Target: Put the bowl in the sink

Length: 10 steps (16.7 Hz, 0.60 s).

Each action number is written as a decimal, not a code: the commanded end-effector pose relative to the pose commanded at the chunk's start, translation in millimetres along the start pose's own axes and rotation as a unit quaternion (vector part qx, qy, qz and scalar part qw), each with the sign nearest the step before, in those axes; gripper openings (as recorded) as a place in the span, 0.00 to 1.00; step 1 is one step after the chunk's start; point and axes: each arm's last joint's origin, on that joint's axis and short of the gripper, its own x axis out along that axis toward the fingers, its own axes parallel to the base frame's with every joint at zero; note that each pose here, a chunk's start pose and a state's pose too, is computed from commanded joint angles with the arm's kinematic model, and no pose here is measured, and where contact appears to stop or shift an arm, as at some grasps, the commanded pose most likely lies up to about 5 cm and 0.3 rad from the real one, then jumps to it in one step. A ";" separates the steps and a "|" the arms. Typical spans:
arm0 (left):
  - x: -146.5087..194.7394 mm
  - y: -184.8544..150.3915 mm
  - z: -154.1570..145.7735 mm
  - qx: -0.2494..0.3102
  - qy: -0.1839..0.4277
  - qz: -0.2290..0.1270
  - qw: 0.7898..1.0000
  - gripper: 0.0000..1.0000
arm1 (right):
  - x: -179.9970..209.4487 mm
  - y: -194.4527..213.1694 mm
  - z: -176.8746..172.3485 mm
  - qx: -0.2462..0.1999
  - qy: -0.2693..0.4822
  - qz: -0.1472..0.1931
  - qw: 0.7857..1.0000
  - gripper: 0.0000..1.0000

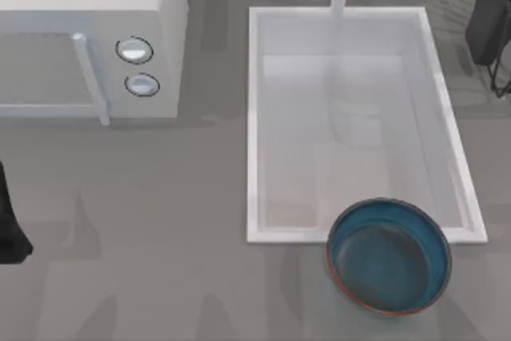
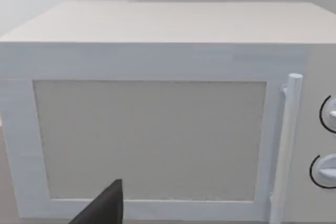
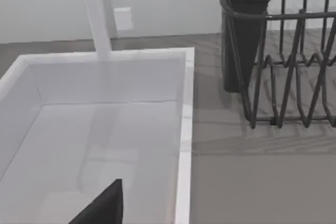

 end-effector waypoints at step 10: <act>0.0 0.0 0.0 0.000 0.000 0.000 1.000 1.00 | 73.4 61.7 52.5 0.031 0.448 -0.009 0.893 1.00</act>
